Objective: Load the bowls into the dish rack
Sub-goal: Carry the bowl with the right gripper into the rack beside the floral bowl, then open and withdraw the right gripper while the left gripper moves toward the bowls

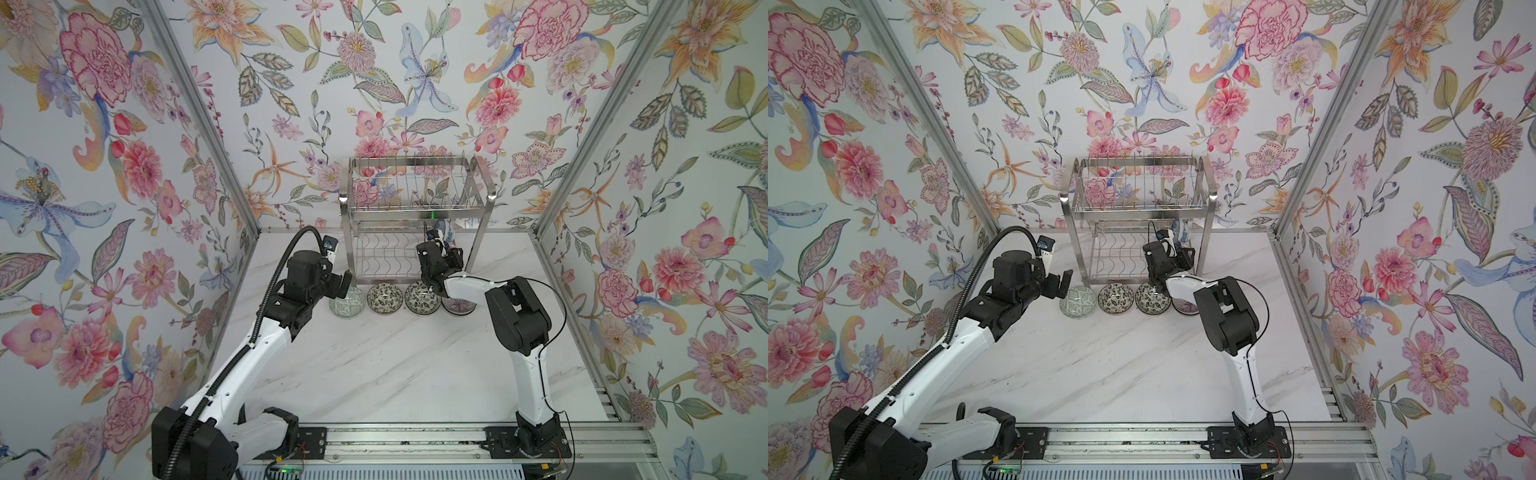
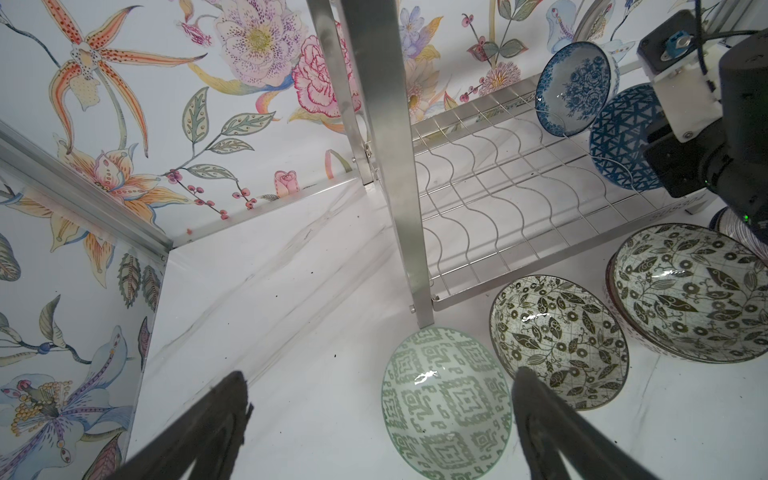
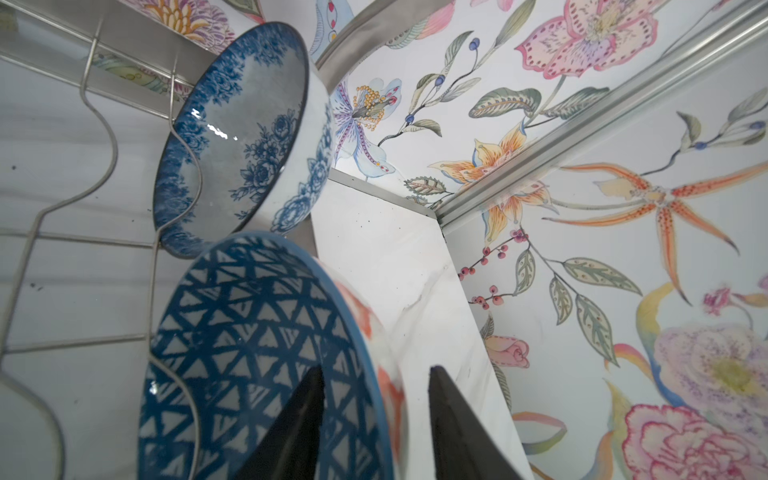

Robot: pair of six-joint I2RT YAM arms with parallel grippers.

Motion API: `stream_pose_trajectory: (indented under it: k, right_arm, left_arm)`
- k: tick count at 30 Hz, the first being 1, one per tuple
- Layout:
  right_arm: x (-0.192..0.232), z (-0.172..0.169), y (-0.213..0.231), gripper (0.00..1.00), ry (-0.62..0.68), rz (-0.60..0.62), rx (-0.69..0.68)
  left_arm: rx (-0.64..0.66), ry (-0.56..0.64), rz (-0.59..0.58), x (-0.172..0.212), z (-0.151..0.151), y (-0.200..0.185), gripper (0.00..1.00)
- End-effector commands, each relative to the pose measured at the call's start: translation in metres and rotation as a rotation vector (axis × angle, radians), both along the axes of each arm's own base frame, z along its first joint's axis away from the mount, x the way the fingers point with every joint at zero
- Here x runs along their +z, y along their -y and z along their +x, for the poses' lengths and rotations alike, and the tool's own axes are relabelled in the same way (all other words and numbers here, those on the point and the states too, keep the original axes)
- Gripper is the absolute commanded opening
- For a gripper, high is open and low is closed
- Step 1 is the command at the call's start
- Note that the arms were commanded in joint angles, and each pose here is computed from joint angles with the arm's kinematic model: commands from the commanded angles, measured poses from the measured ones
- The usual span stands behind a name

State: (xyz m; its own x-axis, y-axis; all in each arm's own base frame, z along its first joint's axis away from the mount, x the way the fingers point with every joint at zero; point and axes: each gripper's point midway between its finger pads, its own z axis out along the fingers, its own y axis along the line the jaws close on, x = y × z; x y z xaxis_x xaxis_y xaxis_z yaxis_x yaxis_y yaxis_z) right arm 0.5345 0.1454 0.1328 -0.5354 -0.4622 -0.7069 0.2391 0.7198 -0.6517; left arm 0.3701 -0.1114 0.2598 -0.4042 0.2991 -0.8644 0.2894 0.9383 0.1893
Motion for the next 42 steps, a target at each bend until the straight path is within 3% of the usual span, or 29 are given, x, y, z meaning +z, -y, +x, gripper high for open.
stream_pose_trajectory:
  k: [1,10,18,26,30,35,42]
  right_arm:
    - [0.028,-0.003,-0.004,0.64,0.033,0.057,0.025]
    - [0.051,-0.017,-0.036,0.99,0.032,0.132,0.156]
    - [0.055,-0.056,-0.071,0.99,-0.060,0.222,0.346]
    - [0.087,-0.150,-0.120,0.99,-0.187,0.321,0.628]
    - [0.118,-0.197,-0.104,0.99,-0.194,0.418,0.691]
    - [0.149,-0.239,-0.050,0.99,-0.126,0.494,0.670]
    - [0.135,-0.251,0.015,0.99,-0.103,0.514,0.548]
  left_arm:
    - [0.003,0.012,0.002,0.001,0.000,-0.003,0.99]
    - [-0.004,0.011,0.002,0.001,-0.002,-0.002,0.99]
    - [-0.039,-0.002,-0.020,0.003,-0.004,0.005,0.99]
    - [-0.092,0.014,-0.020,0.012,-0.021,0.026,0.99]
    - [-0.108,0.020,-0.016,0.012,-0.027,0.031,0.99]
    - [-0.127,0.010,-0.014,0.005,-0.028,0.035,1.00]
    - [-0.160,-0.011,-0.017,-0.004,-0.028,0.045,0.99]
